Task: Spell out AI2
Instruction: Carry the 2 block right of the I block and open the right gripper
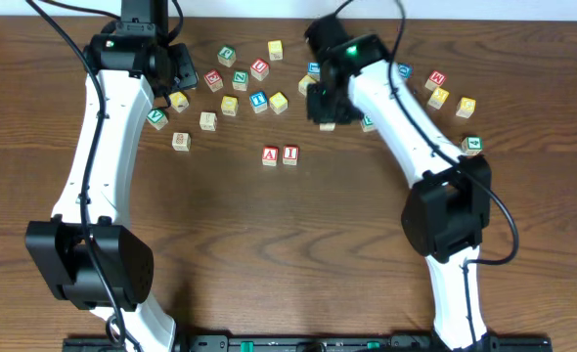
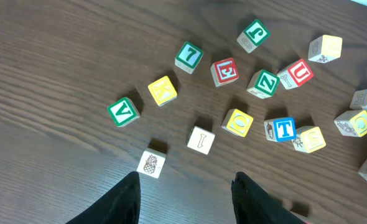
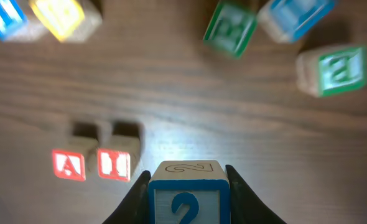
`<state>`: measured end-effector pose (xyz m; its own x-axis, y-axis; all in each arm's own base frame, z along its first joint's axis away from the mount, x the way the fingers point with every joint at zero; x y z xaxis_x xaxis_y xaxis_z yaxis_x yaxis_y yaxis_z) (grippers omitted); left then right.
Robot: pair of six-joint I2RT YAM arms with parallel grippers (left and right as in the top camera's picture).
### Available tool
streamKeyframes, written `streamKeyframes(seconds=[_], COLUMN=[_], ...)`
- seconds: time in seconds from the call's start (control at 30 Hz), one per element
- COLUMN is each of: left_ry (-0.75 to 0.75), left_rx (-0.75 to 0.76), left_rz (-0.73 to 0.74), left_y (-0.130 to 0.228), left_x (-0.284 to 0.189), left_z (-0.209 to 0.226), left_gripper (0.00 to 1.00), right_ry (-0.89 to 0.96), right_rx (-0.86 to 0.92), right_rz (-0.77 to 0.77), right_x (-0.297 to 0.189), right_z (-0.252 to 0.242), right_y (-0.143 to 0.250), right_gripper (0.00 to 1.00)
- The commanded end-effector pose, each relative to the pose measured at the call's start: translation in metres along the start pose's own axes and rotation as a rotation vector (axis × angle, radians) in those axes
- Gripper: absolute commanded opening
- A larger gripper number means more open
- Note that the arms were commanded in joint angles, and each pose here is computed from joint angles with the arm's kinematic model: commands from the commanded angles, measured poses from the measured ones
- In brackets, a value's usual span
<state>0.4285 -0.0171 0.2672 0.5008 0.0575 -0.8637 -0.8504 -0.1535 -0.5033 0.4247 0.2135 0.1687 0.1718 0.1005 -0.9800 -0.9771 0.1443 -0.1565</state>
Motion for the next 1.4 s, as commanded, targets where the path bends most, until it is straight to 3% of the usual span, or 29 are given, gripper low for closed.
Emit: streamKeyframes(seconds=[0.0, 0.8, 1.1, 1.37], left_ry=[-0.017, -0.017, -0.017, -0.017], left_rx=[0.017, 0.017, 0.017, 0.017], left_rz=[0.015, 0.015, 0.015, 0.015], left_y=[0.002, 0.002, 0.002, 0.002], left_x=[0.007, 0.007, 0.007, 0.007], left_z=[0.002, 0.002, 0.002, 0.002], left_gripper=[0.47, 0.47, 0.47, 0.47], right_ry=[0.027, 0.072, 0.059, 0.061], right_rx=[-0.039, -0.071, -0.074, -0.074], right_rz=[0.056, 0.074, 0.051, 0.055], right_x=[0.023, 0.088, 0.092, 0.093], right_z=[0.004, 0.004, 0.007, 0.006], right_y=[0.018, 0.054, 0.053, 0.054], right_gripper=[0.21, 0.24, 0.31, 0.44])
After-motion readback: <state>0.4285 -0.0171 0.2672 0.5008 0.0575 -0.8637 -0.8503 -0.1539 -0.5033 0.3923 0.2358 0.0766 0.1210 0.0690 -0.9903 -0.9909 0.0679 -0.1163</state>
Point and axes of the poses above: each gripper's point midway between its finger pads, its own x axis out along the fingers, its own z axis along the line the jaws close on, y = z × x, the point moved 7 cm from there along -x, back along the fingers, and after that the axes turned 8 degrees about x, right-handed, at the moved point
